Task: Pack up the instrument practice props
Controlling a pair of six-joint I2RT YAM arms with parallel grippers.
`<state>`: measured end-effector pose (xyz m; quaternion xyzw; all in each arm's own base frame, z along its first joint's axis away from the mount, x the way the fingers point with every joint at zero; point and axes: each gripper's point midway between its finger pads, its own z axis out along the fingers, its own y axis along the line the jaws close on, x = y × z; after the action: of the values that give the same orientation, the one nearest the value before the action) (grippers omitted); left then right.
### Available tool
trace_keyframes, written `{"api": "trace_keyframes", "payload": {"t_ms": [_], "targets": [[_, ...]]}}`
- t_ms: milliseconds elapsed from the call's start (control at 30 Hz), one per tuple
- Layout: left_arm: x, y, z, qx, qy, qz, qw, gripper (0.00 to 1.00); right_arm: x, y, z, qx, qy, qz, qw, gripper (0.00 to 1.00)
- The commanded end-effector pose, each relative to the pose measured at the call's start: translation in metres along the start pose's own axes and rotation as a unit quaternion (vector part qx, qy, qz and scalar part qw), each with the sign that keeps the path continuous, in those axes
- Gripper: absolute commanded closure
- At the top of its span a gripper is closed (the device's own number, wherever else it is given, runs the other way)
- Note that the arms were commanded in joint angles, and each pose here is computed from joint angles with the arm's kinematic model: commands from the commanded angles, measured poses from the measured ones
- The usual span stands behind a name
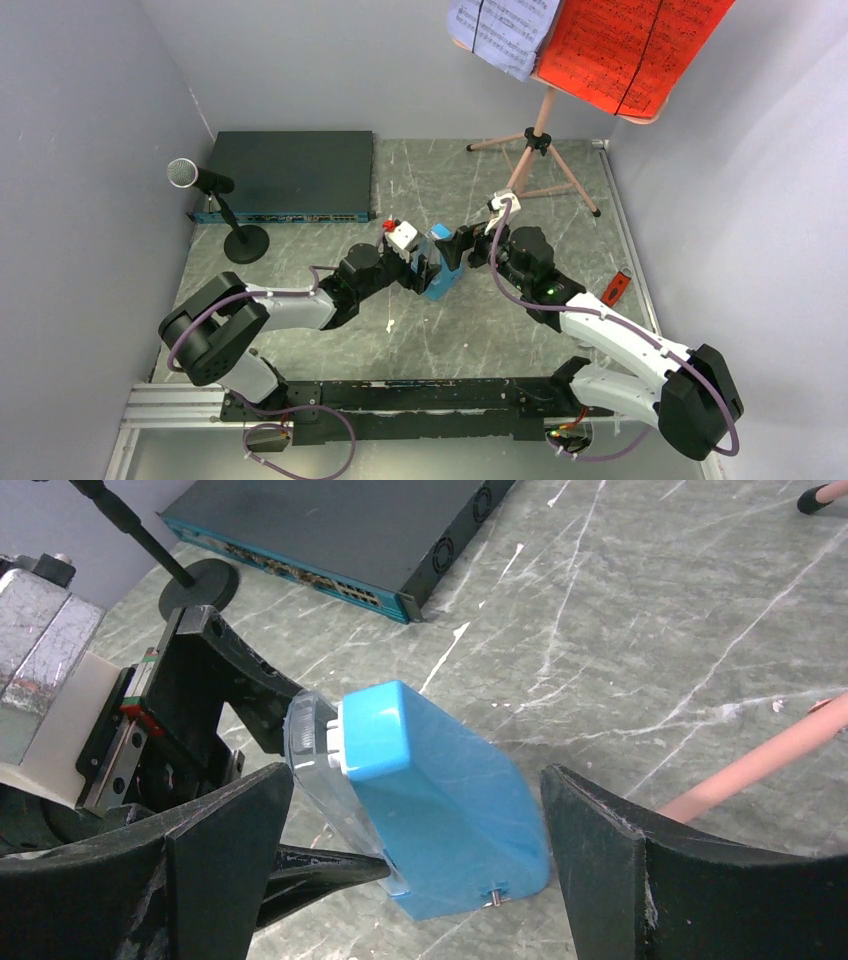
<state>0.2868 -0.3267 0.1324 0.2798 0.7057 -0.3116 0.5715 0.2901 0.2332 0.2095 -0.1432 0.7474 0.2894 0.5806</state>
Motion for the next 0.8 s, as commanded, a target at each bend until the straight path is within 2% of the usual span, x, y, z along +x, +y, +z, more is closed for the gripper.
{"api": "trace_keyframes", "payload": {"t_ms": [0, 400, 767], "targets": [[-0.012, -0.001, -0.001, 0.010, -0.020, -0.013, 1.000, 0.20, -0.013, 0.000, -0.003, -0.001, -0.025, -0.007, 1.000, 0.00], [-0.008, -0.003, 0.001, 0.025, -0.003, -0.008, 1.000, 0.20, -0.013, 0.000, -0.005, -0.002, -0.028, -0.007, 1.000, 0.00], [0.002, 0.002, 0.002, 0.015, 0.046, 0.021, 0.999, 0.21, -0.018, -0.004, -0.009, 0.011, -0.040, -0.008, 0.999, 0.00]]}}
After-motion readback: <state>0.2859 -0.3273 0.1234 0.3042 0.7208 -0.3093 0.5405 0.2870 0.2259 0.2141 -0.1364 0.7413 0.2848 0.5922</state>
